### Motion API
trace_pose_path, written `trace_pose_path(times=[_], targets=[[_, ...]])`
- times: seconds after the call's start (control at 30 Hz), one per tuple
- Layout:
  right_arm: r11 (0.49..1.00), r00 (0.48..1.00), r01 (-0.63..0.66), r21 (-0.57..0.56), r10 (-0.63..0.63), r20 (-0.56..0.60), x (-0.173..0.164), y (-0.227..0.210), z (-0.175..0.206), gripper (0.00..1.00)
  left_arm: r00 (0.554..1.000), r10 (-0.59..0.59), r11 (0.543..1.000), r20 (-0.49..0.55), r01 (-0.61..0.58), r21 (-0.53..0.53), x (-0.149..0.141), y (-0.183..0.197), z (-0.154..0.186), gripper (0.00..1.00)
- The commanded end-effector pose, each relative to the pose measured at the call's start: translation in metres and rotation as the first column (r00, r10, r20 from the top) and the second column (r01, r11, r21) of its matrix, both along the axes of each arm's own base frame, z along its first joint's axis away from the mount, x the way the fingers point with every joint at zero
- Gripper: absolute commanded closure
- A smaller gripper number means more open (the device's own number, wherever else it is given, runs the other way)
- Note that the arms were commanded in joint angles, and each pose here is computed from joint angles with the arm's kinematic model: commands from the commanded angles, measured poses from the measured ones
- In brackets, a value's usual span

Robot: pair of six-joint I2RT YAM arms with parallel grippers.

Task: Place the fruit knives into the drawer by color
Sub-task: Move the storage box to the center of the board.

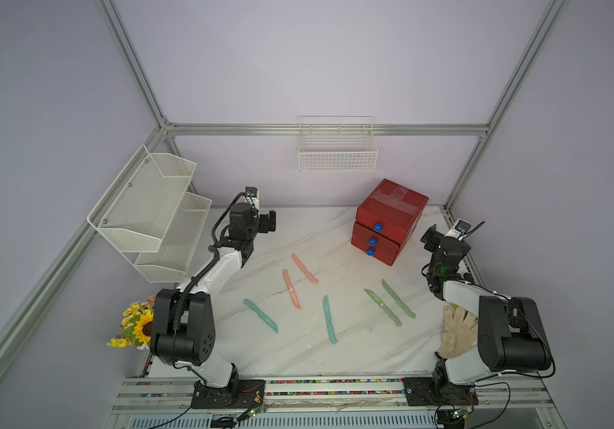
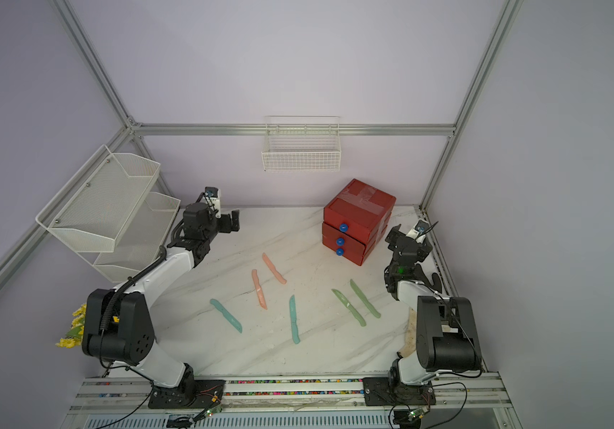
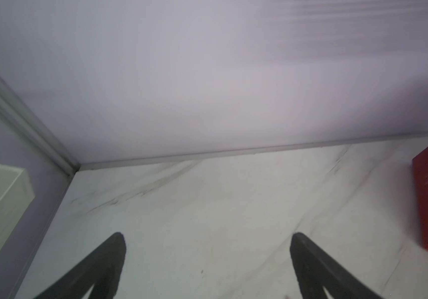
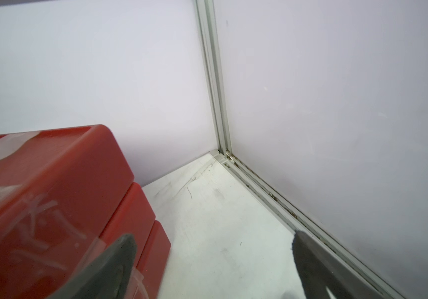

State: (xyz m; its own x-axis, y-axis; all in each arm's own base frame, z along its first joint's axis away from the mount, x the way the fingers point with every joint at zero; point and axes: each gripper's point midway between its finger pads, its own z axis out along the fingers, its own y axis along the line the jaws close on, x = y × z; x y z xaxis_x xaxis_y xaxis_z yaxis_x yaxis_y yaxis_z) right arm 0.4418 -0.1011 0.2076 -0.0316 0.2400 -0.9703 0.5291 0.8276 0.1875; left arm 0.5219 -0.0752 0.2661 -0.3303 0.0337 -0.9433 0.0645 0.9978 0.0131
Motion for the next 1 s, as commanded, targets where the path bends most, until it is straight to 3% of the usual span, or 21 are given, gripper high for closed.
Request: trace_pose_path(times=[0.0, 0.1, 0.2, 0.23, 0.27, 0.3, 0.37, 0.43, 0.63, 0.7, 0.83, 0.97], targets=[[0.976, 0.96, 0.184, 0.113, -0.154, -0.234, -0.008, -0.008, -0.036, 0.03, 0.954, -0.044, 0.998, -0.297, 0.028, -0.057, -0.001, -0.056, -0.057, 0.0], [0.945, 0.949, 0.225, 0.238, -0.157, -0.274, -0.002, -0.003, -0.036, 0.06, 0.917, -0.154, 0.979, -0.368, 0.091, -0.183, 0.015, -0.115, -0.068, 0.0], [0.933, 0.967, 0.157, 0.325, -0.078, -0.241, 0.009, 0.01, -0.021, 0.27, 0.894, -0.261, 0.943, -0.365, 0.156, -0.292, 0.035, -0.163, -0.072, 0.04], [0.924, 0.972, 0.139, 0.356, -0.058, -0.229, 0.012, 0.012, -0.017, 0.39, 0.889, -0.292, 0.925, -0.354, 0.168, -0.341, 0.043, -0.176, -0.072, 0.1], [0.906, 0.972, 0.14, 0.399, -0.048, -0.231, 0.013, 0.014, -0.019, 0.59, 0.877, -0.336, 0.897, -0.344, 0.187, -0.4, 0.051, -0.19, -0.073, 0.19], [0.882, 0.971, 0.147, 0.449, -0.043, -0.234, 0.014, 0.014, -0.021, 0.72, 0.868, -0.375, 0.87, -0.325, 0.208, -0.448, 0.058, -0.202, -0.07, 0.29], [0.811, 0.969, 0.163, 0.563, -0.023, -0.248, 0.015, 0.014, -0.034, 0.97, 0.836, -0.461, 0.794, -0.299, 0.238, -0.558, 0.07, -0.227, -0.073, 0.71], [0.74, 0.976, 0.108, 0.664, 0.049, -0.213, 0.025, 0.019, -0.04, 1.0, 0.803, -0.539, 0.712, -0.256, 0.272, -0.647, 0.078, -0.248, -0.073, 0.99], [0.591, 0.986, -0.011, 0.807, 0.142, -0.09, 0.049, 0.013, -0.045, 1.0, 0.728, -0.684, 0.386, -0.044, 0.31, -0.869, 0.087, -0.289, -0.068, 1.0], [0.555, 0.982, -0.042, 0.831, 0.174, -0.067, 0.057, 0.014, -0.051, 1.0, 0.708, -0.706, 0.31, -0.004, 0.304, -0.901, 0.087, -0.296, -0.07, 1.0], [0.483, 0.954, -0.208, 0.851, 0.292, 0.068, 0.082, 0.028, -0.044, 1.0, 0.682, -0.73, 0.225, 0.05, 0.308, -0.924, 0.084, -0.303, -0.069, 1.0], [0.367, 0.891, -0.372, 0.852, 0.399, 0.217, 0.103, 0.05, -0.029, 1.0, 0.649, -0.756, 0.174, 0.084, 0.322, -0.931, 0.078, -0.31, -0.063, 1.0]])
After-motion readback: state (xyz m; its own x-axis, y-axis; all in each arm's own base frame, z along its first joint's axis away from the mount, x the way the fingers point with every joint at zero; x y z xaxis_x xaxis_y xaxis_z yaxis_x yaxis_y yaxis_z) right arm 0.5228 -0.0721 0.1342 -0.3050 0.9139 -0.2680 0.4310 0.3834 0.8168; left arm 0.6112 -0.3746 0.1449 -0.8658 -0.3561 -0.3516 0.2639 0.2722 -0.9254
